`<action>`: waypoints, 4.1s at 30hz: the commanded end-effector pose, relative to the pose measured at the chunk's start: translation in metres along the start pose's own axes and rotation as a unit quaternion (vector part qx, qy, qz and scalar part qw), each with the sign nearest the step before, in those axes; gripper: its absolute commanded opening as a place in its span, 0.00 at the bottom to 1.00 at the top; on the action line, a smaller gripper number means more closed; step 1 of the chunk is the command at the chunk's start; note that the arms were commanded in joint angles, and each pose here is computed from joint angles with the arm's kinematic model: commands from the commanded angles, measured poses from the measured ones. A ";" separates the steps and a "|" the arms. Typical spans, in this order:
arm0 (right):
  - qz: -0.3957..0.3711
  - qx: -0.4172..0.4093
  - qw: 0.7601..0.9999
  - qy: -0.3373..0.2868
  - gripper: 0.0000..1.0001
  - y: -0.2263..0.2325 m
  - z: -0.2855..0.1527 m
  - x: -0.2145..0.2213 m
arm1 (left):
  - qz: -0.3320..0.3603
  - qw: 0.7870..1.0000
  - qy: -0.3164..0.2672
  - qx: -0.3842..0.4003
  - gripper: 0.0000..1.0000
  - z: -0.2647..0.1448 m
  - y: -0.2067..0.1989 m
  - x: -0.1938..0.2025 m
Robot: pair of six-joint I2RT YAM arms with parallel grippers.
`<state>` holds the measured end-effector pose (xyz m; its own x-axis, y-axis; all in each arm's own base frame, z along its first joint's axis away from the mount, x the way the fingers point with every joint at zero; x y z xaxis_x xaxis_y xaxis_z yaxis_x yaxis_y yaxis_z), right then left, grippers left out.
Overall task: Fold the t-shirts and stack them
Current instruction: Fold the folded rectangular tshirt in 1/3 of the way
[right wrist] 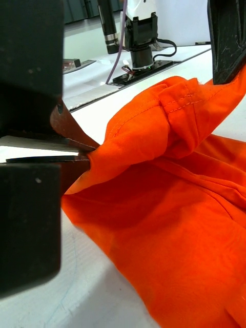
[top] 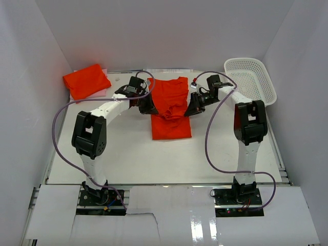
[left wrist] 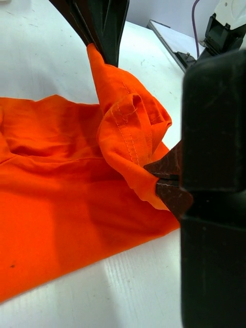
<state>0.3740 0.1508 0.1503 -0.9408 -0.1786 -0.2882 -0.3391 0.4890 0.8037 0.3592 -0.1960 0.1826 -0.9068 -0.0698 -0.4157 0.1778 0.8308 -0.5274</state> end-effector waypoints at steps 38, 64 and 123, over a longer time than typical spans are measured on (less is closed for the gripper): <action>-0.040 0.004 0.998 -0.048 0.31 -0.033 0.013 -0.048 | 0.045 0.997 -0.066 -0.014 0.14 0.036 0.011 -0.035; -0.201 0.013 0.961 -0.188 0.38 0.037 -0.049 -0.066 | 0.117 0.966 -0.228 0.026 0.61 -0.054 -0.025 -0.035; -0.164 -0.185 0.968 0.034 0.08 -0.008 0.125 -0.028 | 0.093 0.988 -0.060 0.105 0.00 0.071 0.026 0.152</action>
<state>0.3901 0.2548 0.0778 -0.7957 -0.3507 -0.4938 -0.5545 0.0939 0.8269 0.2724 -0.2391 0.0705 -0.7439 -0.0525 -0.6662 0.4823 0.6479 -0.5896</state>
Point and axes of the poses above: each gripper's point midway between its finger pads, its own z axis out along the fingers, its own y axis along the line the jaws close on, x = y × z, the point moved 10 cm from there along -z, back along the fingers, and after that the axes turned 6 degrees about z, right-handed, at the moved point
